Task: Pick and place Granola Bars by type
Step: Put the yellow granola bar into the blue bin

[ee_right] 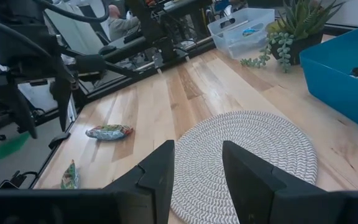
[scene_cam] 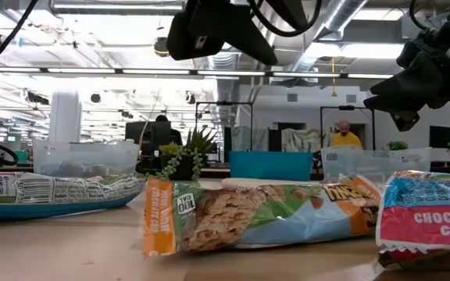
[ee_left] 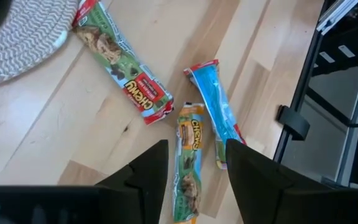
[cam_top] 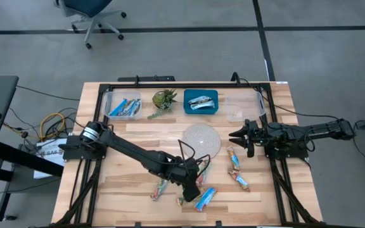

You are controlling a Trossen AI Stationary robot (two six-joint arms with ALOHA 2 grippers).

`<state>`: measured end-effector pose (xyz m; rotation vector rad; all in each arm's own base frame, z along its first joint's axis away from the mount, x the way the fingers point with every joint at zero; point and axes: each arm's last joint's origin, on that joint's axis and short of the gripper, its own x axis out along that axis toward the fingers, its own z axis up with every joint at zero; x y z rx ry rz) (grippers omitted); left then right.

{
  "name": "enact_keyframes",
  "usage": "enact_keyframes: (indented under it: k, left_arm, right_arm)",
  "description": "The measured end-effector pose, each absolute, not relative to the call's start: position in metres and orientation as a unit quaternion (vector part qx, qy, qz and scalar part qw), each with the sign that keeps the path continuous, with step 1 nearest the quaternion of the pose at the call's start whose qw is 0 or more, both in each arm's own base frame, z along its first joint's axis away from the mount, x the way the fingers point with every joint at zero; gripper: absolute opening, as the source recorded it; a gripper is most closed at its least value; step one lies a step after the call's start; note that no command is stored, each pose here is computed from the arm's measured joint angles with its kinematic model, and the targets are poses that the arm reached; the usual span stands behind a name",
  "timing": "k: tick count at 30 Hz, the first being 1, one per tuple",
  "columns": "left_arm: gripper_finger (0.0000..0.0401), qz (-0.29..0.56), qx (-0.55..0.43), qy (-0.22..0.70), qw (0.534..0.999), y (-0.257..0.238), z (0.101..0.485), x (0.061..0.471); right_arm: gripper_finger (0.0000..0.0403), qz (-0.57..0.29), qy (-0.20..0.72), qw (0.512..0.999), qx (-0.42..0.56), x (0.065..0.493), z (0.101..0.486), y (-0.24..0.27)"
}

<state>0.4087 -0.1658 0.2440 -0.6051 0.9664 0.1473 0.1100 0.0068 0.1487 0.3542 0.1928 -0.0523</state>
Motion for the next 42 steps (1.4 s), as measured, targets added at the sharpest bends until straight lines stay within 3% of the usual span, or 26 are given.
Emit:
enact_keyframes:
  k: [24, 29, 35, 42]
  left_arm:
    - [0.0153, 0.006, -0.204, 0.495, 0.844, -0.194, 0.241, 0.392]
    - [0.0153, 0.019, -0.230, 0.522, 0.821, -0.207, 0.211, 0.397]
    - [0.0153, -0.019, -0.238, 0.513, 0.824, -0.224, 0.178, 0.411]
    - [0.0153, 0.017, -0.211, 0.517, 0.830, -0.220, 0.163, 0.414]
  right_arm:
    - [0.0127, -0.026, 0.096, 0.979, 0.176, 0.110, 0.149, 0.007]
    - [0.0127, -0.026, 0.096, 0.979, 0.176, 0.110, 0.149, 0.007]
    - [0.0127, -0.026, 0.094, 0.980, 0.176, 0.110, 0.149, 0.007]
    - [0.0127, -0.026, 0.095, 0.979, 0.176, 0.110, 0.149, 0.007]
